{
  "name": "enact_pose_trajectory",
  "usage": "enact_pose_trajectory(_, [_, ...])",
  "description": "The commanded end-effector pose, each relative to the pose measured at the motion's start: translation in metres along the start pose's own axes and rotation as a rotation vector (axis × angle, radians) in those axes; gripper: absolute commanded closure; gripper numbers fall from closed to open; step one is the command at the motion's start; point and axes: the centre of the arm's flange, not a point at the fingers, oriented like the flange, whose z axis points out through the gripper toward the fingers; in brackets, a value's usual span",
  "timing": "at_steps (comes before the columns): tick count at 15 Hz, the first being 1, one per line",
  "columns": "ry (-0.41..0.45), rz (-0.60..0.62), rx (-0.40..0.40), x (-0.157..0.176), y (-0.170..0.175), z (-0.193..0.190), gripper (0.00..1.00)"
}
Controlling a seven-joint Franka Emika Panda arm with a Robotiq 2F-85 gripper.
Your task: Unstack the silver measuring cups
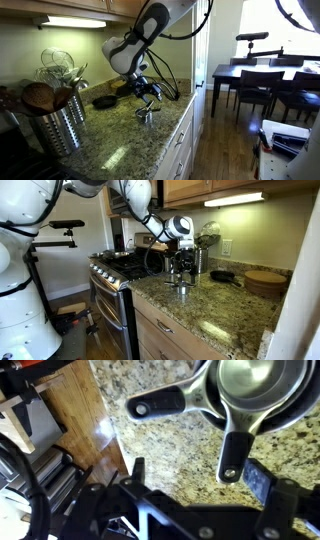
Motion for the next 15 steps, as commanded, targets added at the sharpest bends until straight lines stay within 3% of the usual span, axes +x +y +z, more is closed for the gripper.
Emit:
enact_pose_trajectory(1, [-0.019,0.033,0.015,-0.001,-0.011,0.005,0.00])
enact_pose_trajectory(8, [-0.028,0.030,0.002,-0.010,-0.022,0.018,0.00])
enact_pose_trajectory(9, [-0.028,0.028,0.000,-0.010,-0.022,0.020,0.07])
enact_pose_trajectory(10, [-0.027,0.028,-0.001,-0.011,-0.023,0.020,0.26])
enact_pose_trajectory(15, [-0.025,0.022,-0.007,-0.013,-0.026,0.023,0.61])
